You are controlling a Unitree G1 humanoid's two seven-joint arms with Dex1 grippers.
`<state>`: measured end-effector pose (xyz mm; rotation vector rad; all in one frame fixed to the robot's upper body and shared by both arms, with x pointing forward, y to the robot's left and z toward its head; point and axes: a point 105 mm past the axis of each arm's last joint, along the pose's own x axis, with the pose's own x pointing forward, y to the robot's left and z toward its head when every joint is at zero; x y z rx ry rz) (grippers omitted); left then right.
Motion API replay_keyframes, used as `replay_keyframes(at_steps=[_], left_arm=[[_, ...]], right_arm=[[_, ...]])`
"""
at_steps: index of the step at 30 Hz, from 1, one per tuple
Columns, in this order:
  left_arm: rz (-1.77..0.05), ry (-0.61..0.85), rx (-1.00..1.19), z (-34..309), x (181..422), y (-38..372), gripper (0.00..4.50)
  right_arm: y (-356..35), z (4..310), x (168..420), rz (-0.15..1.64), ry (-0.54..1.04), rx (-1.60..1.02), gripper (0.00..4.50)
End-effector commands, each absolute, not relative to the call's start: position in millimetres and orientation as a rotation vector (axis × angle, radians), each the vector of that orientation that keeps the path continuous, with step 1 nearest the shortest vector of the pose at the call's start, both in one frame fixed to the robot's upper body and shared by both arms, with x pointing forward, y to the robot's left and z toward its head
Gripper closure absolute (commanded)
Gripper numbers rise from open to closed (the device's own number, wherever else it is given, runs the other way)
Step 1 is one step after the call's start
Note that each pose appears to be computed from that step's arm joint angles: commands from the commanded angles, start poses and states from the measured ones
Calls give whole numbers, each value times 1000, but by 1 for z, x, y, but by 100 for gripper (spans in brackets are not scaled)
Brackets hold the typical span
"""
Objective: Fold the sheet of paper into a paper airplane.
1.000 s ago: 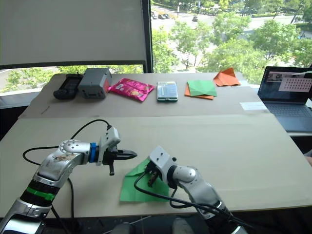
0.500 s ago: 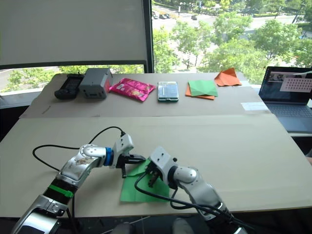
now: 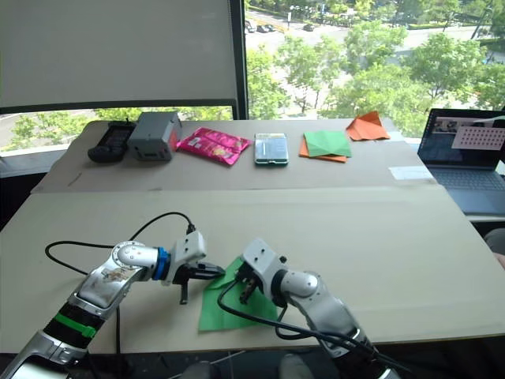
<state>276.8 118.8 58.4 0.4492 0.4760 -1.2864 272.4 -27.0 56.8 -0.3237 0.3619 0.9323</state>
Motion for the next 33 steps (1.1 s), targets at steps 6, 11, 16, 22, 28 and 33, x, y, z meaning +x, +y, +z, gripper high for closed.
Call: replay_keyframes(at_steps=[6, 11, 16, 22, 28, 33], left_arm=[[-1291, 620, 460, 40, 248, 145, 448], [-1268, 647, 465, 38, 245, 157, 448], [-1254, 603, 415, 54, 249, 154, 448], [-1266, 470, 252, 101, 261, 143, 448], [-1279, 436, 193, 96, 272, 124, 448], [-1276, 477, 237, 66, 277, 115, 448]], right_arm=[[-34, 40, 271, 909, 444, -331, 450], [-35, 40, 272, 909, 443, -330, 450], [-35, 40, 272, 909, 443, -334, 450], [-37, 40, 273, 905, 444, -337, 450], [-39, 40, 274, 904, 444, -341, 450], [-42, 43, 275, 897, 442, -346, 450]])
